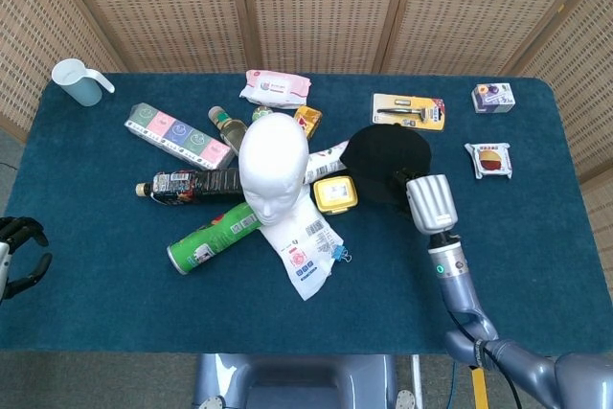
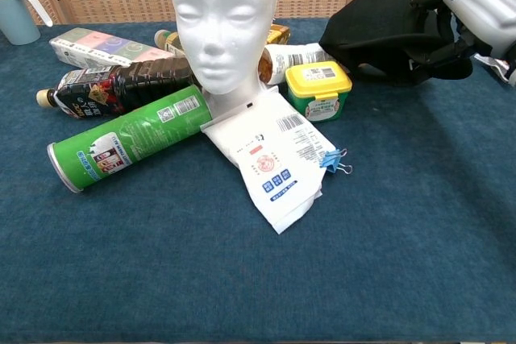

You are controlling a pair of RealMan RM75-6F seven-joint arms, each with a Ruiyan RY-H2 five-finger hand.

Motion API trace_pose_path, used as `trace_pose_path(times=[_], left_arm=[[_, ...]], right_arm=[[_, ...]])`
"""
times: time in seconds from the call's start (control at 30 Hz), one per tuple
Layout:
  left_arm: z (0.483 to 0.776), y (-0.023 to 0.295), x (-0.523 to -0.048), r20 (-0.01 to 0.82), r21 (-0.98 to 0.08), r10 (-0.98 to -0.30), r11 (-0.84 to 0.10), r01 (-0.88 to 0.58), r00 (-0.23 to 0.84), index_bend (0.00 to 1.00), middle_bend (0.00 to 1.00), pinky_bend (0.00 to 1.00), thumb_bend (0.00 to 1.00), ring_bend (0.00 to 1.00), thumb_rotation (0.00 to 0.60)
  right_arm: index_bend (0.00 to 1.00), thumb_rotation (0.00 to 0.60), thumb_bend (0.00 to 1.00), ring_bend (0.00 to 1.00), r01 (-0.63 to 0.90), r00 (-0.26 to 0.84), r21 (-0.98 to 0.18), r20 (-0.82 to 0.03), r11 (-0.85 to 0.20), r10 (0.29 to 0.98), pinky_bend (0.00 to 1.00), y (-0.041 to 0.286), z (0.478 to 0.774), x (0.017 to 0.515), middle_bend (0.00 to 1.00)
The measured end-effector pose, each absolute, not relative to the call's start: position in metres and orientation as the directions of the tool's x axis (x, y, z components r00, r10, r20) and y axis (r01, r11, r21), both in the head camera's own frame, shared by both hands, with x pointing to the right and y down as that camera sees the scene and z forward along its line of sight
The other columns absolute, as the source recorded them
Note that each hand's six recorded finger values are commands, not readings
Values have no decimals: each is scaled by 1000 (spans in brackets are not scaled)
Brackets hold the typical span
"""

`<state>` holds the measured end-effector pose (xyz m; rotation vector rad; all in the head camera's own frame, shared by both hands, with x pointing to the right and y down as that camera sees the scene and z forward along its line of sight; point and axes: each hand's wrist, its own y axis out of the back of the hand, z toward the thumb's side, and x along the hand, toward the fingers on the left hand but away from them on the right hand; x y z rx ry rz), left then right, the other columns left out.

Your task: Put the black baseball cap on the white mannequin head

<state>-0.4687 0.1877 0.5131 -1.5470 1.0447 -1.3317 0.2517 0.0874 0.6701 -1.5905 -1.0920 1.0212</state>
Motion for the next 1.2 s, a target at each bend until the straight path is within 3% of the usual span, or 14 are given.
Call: trace_pose_path(times=[0.4, 0.83, 1.2], left_arm=[[515, 186, -464, 306, -946, -946, -315, -71, 110, 504, 402, 329, 321, 321, 600], [515, 185, -458, 308, -946, -944, -317, -65, 121, 504, 402, 329, 321, 321, 600], [518, 188, -453, 318, -942, -940, -328, -68, 123, 504, 402, 329, 322, 321, 600]], right_arm=[[658, 600, 433, 743, 288, 231, -957, 53, -16, 972, 865, 71, 631, 264, 600], [659, 600, 434, 745, 370, 253, -917, 252, 147, 934, 866, 52, 592, 266, 601], [659, 600, 433, 746, 440, 288, -874, 355, 206, 889, 866, 29, 566, 242, 601]])
